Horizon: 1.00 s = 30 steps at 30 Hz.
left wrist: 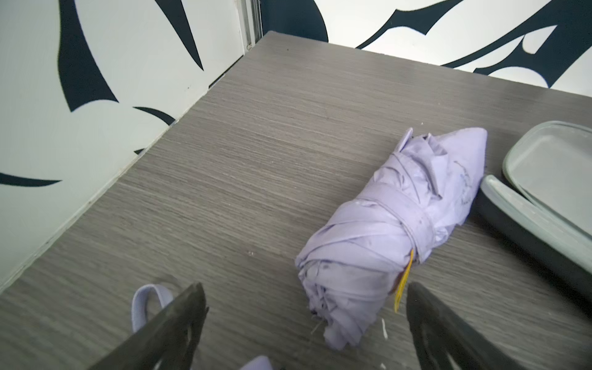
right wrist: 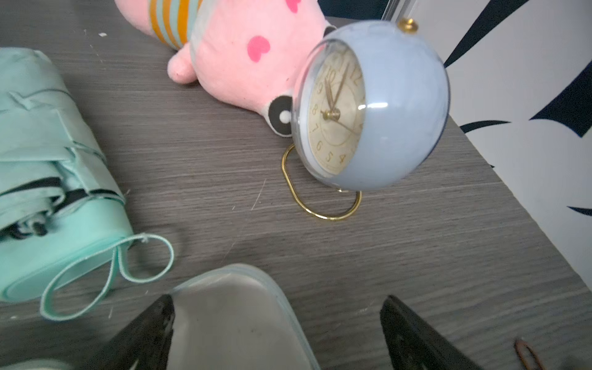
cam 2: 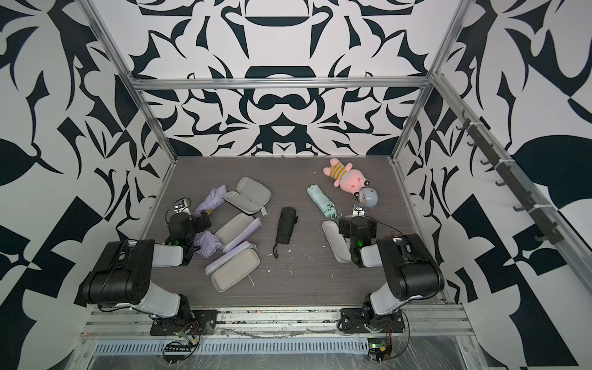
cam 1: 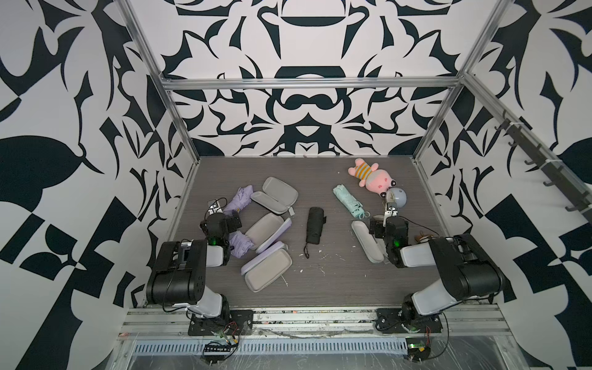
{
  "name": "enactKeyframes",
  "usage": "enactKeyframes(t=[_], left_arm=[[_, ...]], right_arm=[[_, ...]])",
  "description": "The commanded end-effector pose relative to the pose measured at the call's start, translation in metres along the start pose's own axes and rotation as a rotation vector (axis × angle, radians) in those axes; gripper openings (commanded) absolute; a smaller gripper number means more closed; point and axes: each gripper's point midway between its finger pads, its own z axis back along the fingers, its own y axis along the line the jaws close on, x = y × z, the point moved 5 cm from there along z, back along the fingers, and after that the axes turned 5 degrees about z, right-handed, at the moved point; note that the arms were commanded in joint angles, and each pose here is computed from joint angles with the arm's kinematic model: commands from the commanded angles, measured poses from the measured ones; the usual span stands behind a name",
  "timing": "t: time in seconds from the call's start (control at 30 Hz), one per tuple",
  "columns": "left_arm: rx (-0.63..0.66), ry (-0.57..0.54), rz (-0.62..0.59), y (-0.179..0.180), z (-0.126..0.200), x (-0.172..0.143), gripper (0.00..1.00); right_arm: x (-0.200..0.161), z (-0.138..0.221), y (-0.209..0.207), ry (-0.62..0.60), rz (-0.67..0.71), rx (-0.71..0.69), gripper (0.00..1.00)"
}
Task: Put umbrellas into zippered umbrella sleeves
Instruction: Move the umbrella sleeve at the center of the board.
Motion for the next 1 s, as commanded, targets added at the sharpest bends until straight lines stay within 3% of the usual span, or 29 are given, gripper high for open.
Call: enactKeyframes(t=[0.0, 0.97], left_arm=[[0.010, -0.083, 0.000, -0.0006, -0.0049, 0.0198, 1.00], [-0.001, -0.080, -0.003, -0.0005, -0.0057, 0.0200, 1.00]], right_arm=[[0.0353, -0.0026, -0.0020, -0.135, 0.006, -0.005, 1.00], [0.0358, -0.0026, -0.0016, -0.136, 0.006, -0.002, 1.00]])
